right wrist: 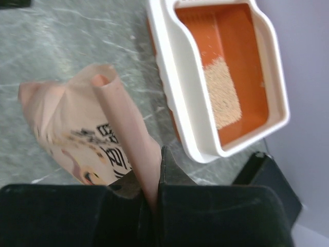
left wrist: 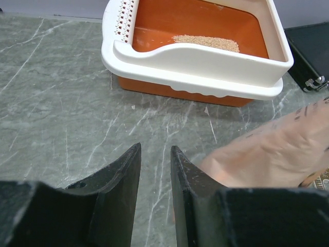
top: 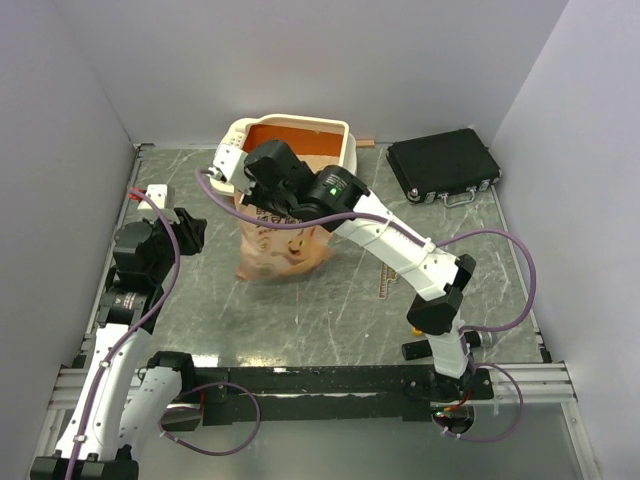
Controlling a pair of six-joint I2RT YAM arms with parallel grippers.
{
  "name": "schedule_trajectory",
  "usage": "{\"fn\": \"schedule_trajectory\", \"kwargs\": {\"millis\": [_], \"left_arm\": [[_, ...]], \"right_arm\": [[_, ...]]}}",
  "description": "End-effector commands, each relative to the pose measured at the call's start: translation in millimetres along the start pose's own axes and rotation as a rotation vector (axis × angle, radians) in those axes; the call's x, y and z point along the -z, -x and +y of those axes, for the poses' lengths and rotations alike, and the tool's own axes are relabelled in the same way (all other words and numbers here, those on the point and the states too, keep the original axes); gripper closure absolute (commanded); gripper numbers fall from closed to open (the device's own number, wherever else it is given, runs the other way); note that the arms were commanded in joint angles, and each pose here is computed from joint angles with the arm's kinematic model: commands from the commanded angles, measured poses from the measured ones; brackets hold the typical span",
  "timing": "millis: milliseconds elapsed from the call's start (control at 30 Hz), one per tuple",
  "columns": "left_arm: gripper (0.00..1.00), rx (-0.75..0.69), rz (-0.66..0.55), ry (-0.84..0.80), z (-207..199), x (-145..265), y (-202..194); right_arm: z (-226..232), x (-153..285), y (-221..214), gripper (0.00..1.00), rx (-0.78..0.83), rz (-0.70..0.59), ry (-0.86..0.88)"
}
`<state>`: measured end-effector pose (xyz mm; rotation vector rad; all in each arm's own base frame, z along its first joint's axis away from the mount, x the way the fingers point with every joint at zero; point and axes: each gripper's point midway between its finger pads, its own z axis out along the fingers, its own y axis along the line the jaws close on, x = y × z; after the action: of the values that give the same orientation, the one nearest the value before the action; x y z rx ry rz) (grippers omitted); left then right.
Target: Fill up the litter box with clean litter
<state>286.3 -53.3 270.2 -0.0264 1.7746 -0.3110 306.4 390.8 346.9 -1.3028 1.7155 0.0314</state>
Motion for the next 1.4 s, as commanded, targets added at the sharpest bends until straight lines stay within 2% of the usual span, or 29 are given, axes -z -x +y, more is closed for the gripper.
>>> {"fn": "schedule_trajectory", "kwargs": {"millis": [0,133,233,267,400,500,567,600,633,667,700,767,833,867,933,967,1033,1067,1100,1133,1200,1267,1367], "left_arm": [[0.65,0.017,-0.024,-0.017,-5.4,1.3,8.9],[0.65,0.016,-0.018,-0.017,-5.3,0.6,7.8],[0.66,0.017,-0.011,-0.020,-5.6,-0.3,6.2],[0.66,0.017,-0.011,-0.021,-6.0,-0.1,6.4],[0.66,0.019,-0.005,-0.028,-7.1,-1.1,4.8],[0.66,0.017,0.004,-0.024,-6.7,-2.2,2.2],[0.66,0.012,0.007,-0.017,-5.7,-2.5,1.2],[0.66,0.011,0.007,-0.016,-6.1,-2.4,1.4],[0.66,0.008,0.008,-0.014,-5.7,-2.6,0.7],[0.66,0.008,0.005,-0.014,-6.2,-2.1,1.7],[0.66,0.007,0.007,-0.017,-6.8,-2.6,0.9],[0.66,0.010,0.009,-0.026,-8.5,-2.9,0.5],[0.66,0.013,0.018,-0.029,-8.9,-4.2,-1.1],[0.66,0.013,0.022,-0.034,-9.8,-4.4,-2.0],[0.66,0.016,0.024,-0.042,-11.3,-4.8,-1.9],[0.66,0.017,0.023,-0.046,-12.2,-4.8,-1.7],[0.66,0.021,0.028,-0.052,-13.2,-5.3,-2.6],[0.66,0.022,0.027,-0.056,-14.1,-5.7,-2.4],[0.66,0.026,0.033,-0.068,-15.9,-6.0,-4.2],[0.66,0.029,0.033,-0.072,-17.0,-6.2,-3.7],[0.66,0.032,0.043,-0.094,-20.5,-7.5,-5.9],[0.66,0.032,0.036,-0.130,-27.0,-8.1,-3.1],[0.64,0.035,0.046,-0.271,-50.5,-7.8,-5.7]], "right_arm": [[-96.2,93.8,74.4,1.00,-0.133,-0.322,-0.362],[-83.5,82.0,63.4,1.00,-0.147,-0.278,-0.331],[-46.5,41.0,39.9,1.00,-0.194,-0.197,-0.226],[-20.4,14.9,26.4,1.00,-0.234,-0.160,-0.153],[34.6,-57.6,-4.2,1.00,-0.362,-0.053,-0.009],[44.7,-85.1,-4.2,1.00,-0.456,-0.033,0.026],[43.8,-90.1,1.3,0.84,-0.509,-0.050,0.048],[42.2,-87.5,7.0,0.59,-0.524,-0.074,0.067],[35.4,-85.3,7.6,0.45,-0.543,-0.086,0.059],[34.9,-86.3,-0.1,0.36,-0.541,-0.074,0.058],[22.8,-69.2,7.4,0.28,-0.549,-0.116,0.047],[9.3,-62.7,-4.2,0.24,-0.561,-0.128,0.035],[-10.4,-28.9,1.8,0.21,-0.583,-0.200,0.046],[-16.2,-28.0,-16.9,0.20,-0.592,-0.175,0.037],[-34.3,7.2,-21.1,0.19,-0.596,-0.223,0.010],[-31.6,6.8,-40.0,0.18,-0.594,-0.192,0.002],[-54.8,36.0,-57.0,0.17,-0.622,-0.221,-0.068],[-51.6,32.2,-78.7,0.17,-0.629,-0.186,-0.083],[-69.5,50.2,-90.2,0.17,-0.653,-0.207,-0.132],[-63.9,45.2,-112.7,0.17,-0.661,-0.168,-0.133],[-72.1,55.7,-122.8,0.17,-0.680,-0.208,-0.141],[-73.2,48.7,-146.0,0.17,-0.647,-0.177,-0.134],[-65.5,30.6,-161.7,0.15,-0.604,-0.153,-0.054]]}}
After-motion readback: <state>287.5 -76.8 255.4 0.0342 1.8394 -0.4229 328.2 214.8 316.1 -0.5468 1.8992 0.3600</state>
